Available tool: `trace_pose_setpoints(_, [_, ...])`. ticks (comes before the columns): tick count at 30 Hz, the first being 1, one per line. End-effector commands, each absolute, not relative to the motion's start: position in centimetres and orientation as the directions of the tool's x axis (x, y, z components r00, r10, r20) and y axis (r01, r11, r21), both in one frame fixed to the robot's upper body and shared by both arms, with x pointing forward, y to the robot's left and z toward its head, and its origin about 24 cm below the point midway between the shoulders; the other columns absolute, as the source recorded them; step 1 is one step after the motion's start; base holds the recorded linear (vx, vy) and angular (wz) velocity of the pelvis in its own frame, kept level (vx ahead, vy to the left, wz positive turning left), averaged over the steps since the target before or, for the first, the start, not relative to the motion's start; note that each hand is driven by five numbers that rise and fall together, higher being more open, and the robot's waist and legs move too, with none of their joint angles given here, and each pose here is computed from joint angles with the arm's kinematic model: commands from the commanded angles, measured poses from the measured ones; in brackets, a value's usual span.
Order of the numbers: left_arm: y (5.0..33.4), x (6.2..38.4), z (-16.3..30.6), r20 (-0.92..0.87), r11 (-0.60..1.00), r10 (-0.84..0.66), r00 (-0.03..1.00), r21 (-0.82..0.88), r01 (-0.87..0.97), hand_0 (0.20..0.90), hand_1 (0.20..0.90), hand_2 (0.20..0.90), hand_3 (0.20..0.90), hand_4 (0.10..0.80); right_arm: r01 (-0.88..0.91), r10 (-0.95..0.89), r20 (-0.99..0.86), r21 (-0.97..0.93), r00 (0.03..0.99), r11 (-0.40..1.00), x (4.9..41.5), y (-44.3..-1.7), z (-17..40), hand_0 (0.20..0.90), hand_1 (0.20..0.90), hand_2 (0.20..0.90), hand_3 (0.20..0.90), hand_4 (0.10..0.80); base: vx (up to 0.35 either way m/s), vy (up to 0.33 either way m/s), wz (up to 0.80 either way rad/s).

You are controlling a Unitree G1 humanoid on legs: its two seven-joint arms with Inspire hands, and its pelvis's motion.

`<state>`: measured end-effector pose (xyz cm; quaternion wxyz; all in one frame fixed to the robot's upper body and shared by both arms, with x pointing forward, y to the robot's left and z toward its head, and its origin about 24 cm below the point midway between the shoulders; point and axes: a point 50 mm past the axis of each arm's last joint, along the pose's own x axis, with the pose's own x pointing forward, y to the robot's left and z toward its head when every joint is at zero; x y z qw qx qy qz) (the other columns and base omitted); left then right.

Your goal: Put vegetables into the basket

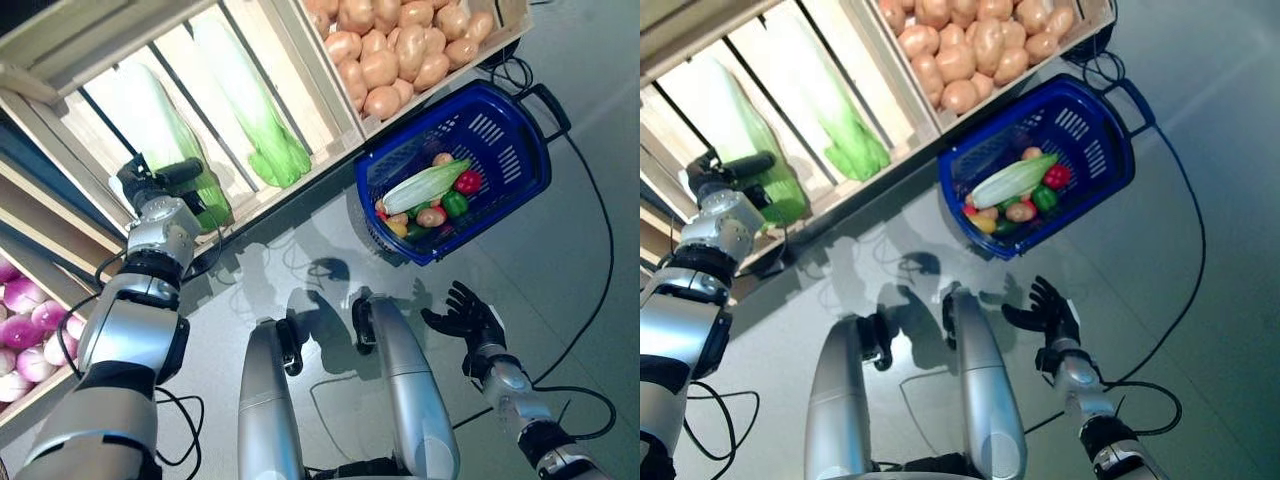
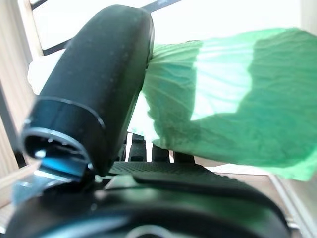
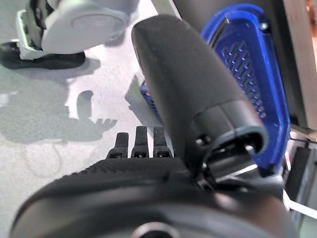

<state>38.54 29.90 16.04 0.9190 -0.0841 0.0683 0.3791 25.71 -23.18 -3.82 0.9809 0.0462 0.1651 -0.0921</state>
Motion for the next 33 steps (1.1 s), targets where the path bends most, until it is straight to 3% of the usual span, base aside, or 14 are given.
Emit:
trace_pose_setpoints(1, [32.5,37.4,19.2,0.017,0.683,0.729,0.685,-0.094,-0.724,0.3,0.3,0.3,0.3,0.4,0.276,-0.251,-0.209,0.098,0.945,0.956,24.9,-24.8,-1.9,0.9,0.9,0.9,0.9,0.8,0.113,-0.005,-0.02])
trace_pose_setpoints(10, [31.5,35.9,17.2,0.153,0.756,0.65,0.744,-0.032,-0.654,0.3,0.3,0.3,0.3,0.4,0.271,-0.24,-0.187,0.16,0.953,0.949,23.3,-22.6,-2.3,0.9,0.9,0.9,0.9,0.8,0.104,-0.029,0.07])
trace_pose_setpoints(19, [25.9,33.2,12.2,0.242,0.913,0.4,0.884,-0.018,-0.408,0.3,0.3,0.3,0.3,0.4,0.186,-0.175,-0.064,0.326,0.982,0.927,23.9,-19.5,0.2,0.9,0.9,0.9,0.9,0.8,0.097,-0.044,0.08])
trace_pose_setpoints(26, [20.7,31.0,10.4,0.299,0.975,0.191,0.935,0.053,-0.217,0.3,0.3,0.3,0.3,0.4,-0.09,0.013,0.157,0.489,0.987,0.867,25.5,-17.5,3.7,0.9,0.9,0.9,0.9,0.8,0.037,-0.082,0.1])
trace_pose_setpoints(28, [19.6,30.7,10.1,0.302,0.988,0.121,0.946,0.058,-0.145,0.3,0.3,0.3,0.3,0.4,-0.23,0.116,0.251,0.493,0.961,0.839,25.9,-17.0,4.9,0.9,0.9,0.9,0.9,0.8,0.011,-0.087,0.09])
trace_pose_setpoints(33, [17.0,30.5,10.8,0.331,0.99,-0.018,0.944,0.136,-0.028,0.3,0.3,0.3,0.3,0.4,-0.342,0.205,0.314,0.485,0.927,0.805,27.4,-16.7,7.1,0.9,0.9,0.9,0.9,0.8,0.014,-0.061,0.04])
